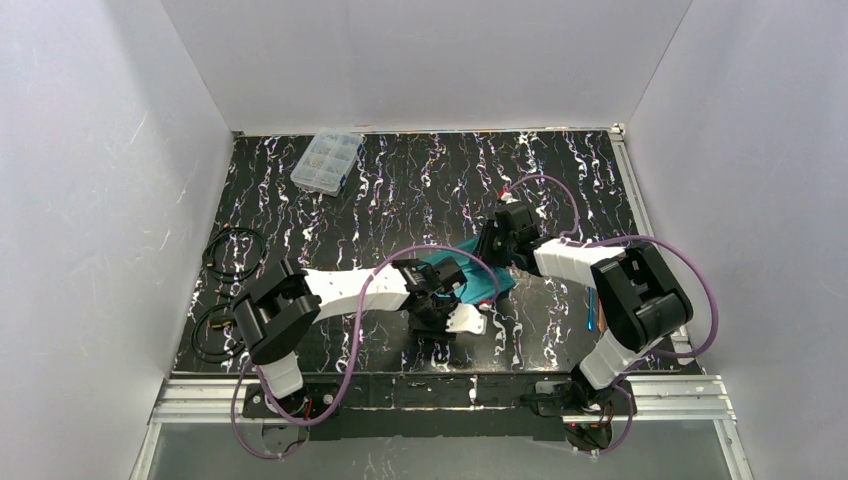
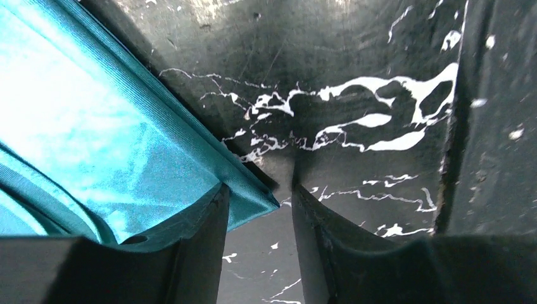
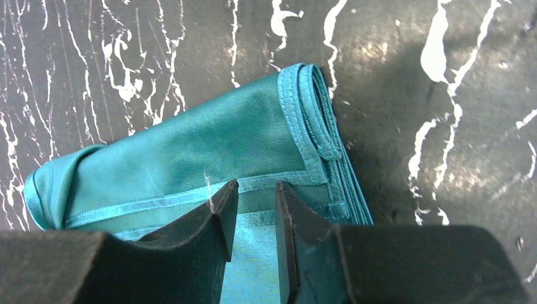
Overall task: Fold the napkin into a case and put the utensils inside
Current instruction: Rotate the 2/3-rectangle-folded napkin at the center of the board, then smooth out the 2/3-rectangle-folded napkin at the center of the board.
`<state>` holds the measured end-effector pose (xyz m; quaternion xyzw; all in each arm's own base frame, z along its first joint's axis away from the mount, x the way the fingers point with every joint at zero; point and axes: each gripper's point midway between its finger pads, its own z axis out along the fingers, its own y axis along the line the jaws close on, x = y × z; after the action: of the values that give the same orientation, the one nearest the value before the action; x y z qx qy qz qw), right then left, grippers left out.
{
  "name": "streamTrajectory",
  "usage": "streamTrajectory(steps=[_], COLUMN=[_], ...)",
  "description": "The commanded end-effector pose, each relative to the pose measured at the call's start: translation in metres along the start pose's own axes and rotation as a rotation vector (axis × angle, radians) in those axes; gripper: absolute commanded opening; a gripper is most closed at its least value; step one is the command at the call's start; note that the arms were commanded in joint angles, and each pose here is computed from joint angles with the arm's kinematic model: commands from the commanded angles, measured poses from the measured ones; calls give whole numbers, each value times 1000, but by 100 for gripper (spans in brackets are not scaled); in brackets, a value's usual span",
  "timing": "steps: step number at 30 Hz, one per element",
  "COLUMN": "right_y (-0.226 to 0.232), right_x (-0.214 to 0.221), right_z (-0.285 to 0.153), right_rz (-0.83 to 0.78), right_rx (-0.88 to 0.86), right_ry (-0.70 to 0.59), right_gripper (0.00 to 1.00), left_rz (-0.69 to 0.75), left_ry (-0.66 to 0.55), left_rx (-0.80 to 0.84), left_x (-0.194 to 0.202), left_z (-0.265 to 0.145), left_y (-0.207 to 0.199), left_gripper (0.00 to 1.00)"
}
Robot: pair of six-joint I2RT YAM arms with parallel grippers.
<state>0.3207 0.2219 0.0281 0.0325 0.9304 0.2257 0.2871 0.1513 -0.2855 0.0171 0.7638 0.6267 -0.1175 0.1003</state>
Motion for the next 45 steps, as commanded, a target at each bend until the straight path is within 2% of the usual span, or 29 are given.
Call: streamTrajectory(steps=[1, 8, 13, 18, 24, 27, 30, 35, 37, 41, 45], right_y=[-17, -18, -16, -11, 17, 35, 52, 53, 43, 33, 27], right_x=[7, 27, 31, 21, -15, -39, -62, -53, -44, -33, -20], right_z=[-11, -34, -59, -82, -85, -77, -66, -36, -28, -24, -22], right_rz=[52, 123, 137, 142, 55, -16, -61, -71, -80, -78, -64], right_rx=[75, 43, 28, 16, -41, -81, -121, -131, -104, -92, -91], right_ry=[-16, -21, -48, -95, -131, -162, -204, -130, -113, -101, -81], right_gripper=[36, 38, 38, 42, 45, 45, 44, 40, 38, 36, 33], left_rz=[150, 314, 345, 325, 368, 257, 133, 188, 139, -133, -376], left_ry=[70, 170, 168, 128, -47, -157, -200, -228, -258, -314, -357], left_rx=[-26, -137, -230, -264, -132, -117, -113, -191, -227, -205, -177], left_x=[26, 65, 68, 67, 57, 45, 41, 48, 44, 27, 13], left_z=[0, 0, -14, -43, -73, -98, -114, -108, -106, -111, -110], left_y=[0, 9, 31, 42, 0, -2, 9, 23, 35, 71, 93], left_gripper=[38, 35, 36, 38, 48, 50, 50, 50, 51, 50, 43])
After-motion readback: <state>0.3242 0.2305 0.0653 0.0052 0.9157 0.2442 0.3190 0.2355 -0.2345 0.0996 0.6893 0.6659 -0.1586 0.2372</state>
